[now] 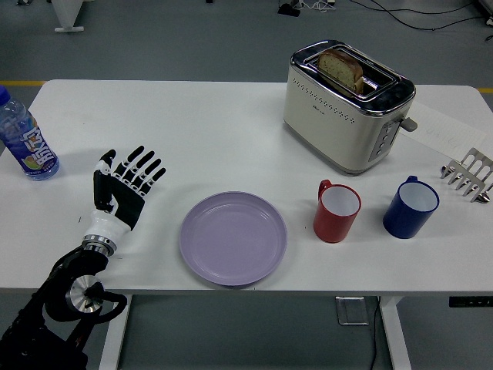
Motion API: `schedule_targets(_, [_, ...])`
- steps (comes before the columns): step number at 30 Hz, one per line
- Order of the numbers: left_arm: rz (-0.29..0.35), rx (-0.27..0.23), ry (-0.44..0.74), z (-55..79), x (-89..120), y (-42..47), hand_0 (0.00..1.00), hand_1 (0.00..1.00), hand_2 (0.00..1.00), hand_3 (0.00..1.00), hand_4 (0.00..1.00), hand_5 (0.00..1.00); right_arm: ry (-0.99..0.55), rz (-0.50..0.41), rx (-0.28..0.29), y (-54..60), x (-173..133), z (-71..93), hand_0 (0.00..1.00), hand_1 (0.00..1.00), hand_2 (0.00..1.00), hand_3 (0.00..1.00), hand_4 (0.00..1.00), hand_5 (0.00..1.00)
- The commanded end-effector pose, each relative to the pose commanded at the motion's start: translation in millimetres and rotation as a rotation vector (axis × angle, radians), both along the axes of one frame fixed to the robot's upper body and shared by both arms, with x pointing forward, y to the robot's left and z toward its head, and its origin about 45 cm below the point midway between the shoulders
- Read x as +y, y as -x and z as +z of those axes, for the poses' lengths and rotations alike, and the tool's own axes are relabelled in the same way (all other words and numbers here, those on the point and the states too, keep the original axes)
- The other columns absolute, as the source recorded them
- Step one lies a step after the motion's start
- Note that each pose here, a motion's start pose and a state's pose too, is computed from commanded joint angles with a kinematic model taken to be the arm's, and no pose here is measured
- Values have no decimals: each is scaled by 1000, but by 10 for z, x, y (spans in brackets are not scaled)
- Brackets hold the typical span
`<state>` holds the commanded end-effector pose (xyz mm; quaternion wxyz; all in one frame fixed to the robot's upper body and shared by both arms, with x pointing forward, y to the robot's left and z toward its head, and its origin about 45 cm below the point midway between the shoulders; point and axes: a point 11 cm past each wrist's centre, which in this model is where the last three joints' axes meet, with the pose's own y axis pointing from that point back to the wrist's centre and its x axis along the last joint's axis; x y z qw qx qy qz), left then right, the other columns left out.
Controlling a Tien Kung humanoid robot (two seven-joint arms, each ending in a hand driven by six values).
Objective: Push plate across desktop
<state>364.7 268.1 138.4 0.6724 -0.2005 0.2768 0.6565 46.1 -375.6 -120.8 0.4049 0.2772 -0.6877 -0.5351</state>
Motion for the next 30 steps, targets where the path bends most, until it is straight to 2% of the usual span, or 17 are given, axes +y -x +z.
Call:
schedule_targets(7, [123, -14, -71, 182, 630, 2, 732, 730, 699, 667, 575, 998, -1, -7, 3, 25, 4, -4, 582, 521, 611, 597, 299, 581])
schedule_targets(12, [182, -5, -113, 290, 987, 35, 735, 732, 704, 671, 577, 998, -2, -10, 4, 30, 8, -5, 582, 521, 611, 597, 298, 581])
schedule_targets(14, [195, 3, -124, 301, 1071, 55, 735, 732, 704, 671, 577, 998, -2, -10, 4, 28, 9, -5, 582, 521, 611, 597, 298, 581])
schedule_targets(19, [238, 40, -163, 310, 1379, 170, 743, 741, 711, 681, 577, 998, -3, -13, 3, 24, 15, -6, 582, 521, 612, 597, 296, 579])
schedule_targets(23, [284, 40, -167, 348, 1578, 249, 746, 743, 714, 680, 575, 998, -5, -14, 5, 30, 20, -8, 582, 521, 612, 596, 295, 578])
schedule_targets(30, [329, 38, -175, 404, 1788, 316, 746, 744, 714, 683, 576, 998, -5, -13, 7, 38, 20, -9, 582, 520, 612, 596, 295, 578])
